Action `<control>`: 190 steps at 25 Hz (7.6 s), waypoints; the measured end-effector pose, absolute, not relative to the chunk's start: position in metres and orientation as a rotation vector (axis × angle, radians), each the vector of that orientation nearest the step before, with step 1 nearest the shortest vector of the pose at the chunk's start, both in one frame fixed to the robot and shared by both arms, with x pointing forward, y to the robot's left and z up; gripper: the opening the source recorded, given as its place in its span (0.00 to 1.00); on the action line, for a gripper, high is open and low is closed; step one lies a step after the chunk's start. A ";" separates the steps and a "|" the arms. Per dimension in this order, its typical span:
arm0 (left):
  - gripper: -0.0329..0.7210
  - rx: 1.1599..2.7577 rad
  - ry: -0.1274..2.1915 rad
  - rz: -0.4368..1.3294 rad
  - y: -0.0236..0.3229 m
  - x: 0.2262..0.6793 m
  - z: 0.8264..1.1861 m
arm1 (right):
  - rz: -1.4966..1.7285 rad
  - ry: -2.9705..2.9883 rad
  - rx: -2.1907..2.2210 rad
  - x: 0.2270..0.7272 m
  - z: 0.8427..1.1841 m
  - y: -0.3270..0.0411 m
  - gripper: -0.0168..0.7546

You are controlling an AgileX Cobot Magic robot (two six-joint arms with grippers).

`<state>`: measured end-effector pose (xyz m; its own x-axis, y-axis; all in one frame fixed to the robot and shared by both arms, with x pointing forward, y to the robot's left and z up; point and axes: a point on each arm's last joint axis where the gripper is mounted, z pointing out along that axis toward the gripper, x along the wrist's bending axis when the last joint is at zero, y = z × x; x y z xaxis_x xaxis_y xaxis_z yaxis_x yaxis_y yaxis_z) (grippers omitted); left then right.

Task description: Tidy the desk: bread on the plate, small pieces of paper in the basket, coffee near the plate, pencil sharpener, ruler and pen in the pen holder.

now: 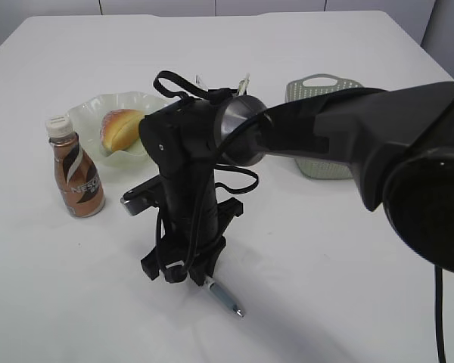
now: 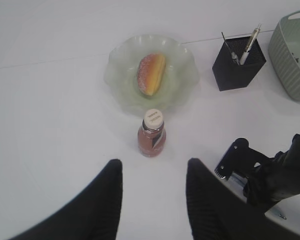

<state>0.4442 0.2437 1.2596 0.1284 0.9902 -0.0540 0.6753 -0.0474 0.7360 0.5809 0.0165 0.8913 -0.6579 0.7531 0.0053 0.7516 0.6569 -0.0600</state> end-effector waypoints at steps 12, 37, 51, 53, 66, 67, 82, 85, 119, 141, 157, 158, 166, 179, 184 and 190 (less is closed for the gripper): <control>0.45 1.789 1.610 0.650 0.244 0.444 1.260 | 0.063 -2.836 -1.310 0.583 0.895 0.018 0.13; 0.45 1.789 1.610 0.650 0.244 0.444 1.260 | -1.079 -3.173 -1.218 0.543 1.036 -0.036 0.12; 0.45 1.786 1.600 0.606 0.241 0.443 1.259 | -1.764 -3.042 -1.345 0.578 1.067 -0.081 0.12; 0.45 1.786 1.600 0.606 0.241 0.443 1.259 | -1.936 -2.993 -1.342 0.587 1.075 -0.088 0.12; 0.45 1.786 1.601 0.612 0.241 0.443 1.259 | -2.444 -2.666 -1.422 0.637 1.039 -0.103 0.12; 0.45 1.786 1.601 0.612 0.241 0.443 1.259 | -2.459 -2.659 -1.415 0.640 1.033 -0.101 0.12; 0.45 1.787 1.603 0.621 0.242 0.444 1.259 | -2.307 -2.774 -1.589 0.705 0.993 -0.084 0.12; 0.45 1.787 1.605 0.627 0.242 0.444 1.259 | -2.252 -2.779 -1.636 0.713 0.986 -0.088 0.12; 0.45 1.825 1.639 0.638 0.239 0.459 1.250 | -2.062 -2.722 -1.832 0.732 0.953 -0.111 0.12; 0.45 1.825 1.640 0.641 0.240 0.459 1.250 | -1.832 -2.732 -1.876 0.732 0.949 -0.110 0.49; 0.45 1.825 1.640 0.641 0.240 0.459 1.250 | -1.452 -2.797 -1.839 0.726 1.003 -0.088 0.51; 0.45 1.825 1.640 0.643 0.240 0.459 1.250 | -1.436 -2.791 -1.844 0.724 1.011 -0.087 0.51; 0.47 1.831 1.651 0.704 0.244 0.460 1.251 | -1.412 -2.794 -1.841 0.701 1.106 -0.097 0.51; 0.66 1.739 1.582 0.740 0.256 0.422 1.274 | -1.227 -2.807 -1.897 0.607 1.225 -0.141 0.53; 0.66 1.672 1.514 0.709 0.261 0.391 1.287 | -1.197 -2.830 -1.929 0.584 1.245 -0.154 0.53; 0.64 1.639 1.379 0.708 0.268 0.349 1.301 | -1.382 -2.781 -1.956 0.548 1.283 -0.170 0.53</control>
